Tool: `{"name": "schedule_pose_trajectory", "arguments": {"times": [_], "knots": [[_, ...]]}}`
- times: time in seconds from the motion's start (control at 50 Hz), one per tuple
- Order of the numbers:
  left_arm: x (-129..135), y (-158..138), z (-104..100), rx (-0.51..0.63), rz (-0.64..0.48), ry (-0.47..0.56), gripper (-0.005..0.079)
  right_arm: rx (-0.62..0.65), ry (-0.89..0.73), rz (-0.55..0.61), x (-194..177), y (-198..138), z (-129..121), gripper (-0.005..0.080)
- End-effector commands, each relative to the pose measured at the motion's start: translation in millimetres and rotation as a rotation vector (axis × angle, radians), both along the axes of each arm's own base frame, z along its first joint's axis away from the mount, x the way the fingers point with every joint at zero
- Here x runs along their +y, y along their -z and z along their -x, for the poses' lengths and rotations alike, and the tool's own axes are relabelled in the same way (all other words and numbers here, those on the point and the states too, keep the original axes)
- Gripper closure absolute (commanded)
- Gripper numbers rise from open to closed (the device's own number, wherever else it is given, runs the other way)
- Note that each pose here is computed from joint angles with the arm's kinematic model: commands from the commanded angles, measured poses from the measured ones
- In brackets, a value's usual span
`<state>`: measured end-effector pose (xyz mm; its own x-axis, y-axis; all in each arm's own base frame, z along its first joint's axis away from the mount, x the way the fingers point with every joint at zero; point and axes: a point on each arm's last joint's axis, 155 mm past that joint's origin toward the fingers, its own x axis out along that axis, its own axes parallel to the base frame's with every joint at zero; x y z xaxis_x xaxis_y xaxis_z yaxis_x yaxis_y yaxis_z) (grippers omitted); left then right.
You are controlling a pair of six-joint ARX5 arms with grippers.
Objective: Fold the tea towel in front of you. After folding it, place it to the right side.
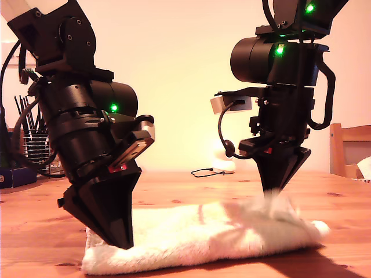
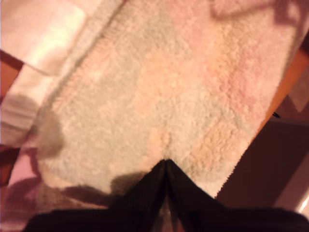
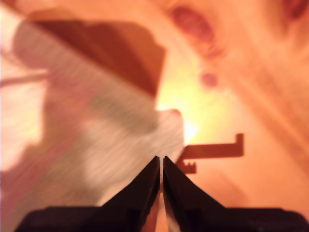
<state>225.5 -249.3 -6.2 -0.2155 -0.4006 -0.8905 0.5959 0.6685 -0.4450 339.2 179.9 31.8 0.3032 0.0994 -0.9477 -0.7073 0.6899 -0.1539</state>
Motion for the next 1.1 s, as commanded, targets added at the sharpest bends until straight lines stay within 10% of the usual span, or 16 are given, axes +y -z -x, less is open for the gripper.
{"name": "schedule_pose_trajectory", "arguments": {"times": [0.0,0.4,1.08], "knots": [[33.3,42.0,43.4,0.173,-0.149,-0.024,0.0764,-0.011,0.003,-0.001,-0.7,2.5,-2.1,0.0763],[1.7,29.6,41.7,0.244,-0.006,-0.119,0.0764,0.264,0.093,-0.291,47.2,-31.7,41.9,0.0763],[-18.4,23.2,22.6,0.211,0.101,-0.161,0.0764,0.352,0.153,-0.176,16.8,18.9,69.9,0.0763]]}}
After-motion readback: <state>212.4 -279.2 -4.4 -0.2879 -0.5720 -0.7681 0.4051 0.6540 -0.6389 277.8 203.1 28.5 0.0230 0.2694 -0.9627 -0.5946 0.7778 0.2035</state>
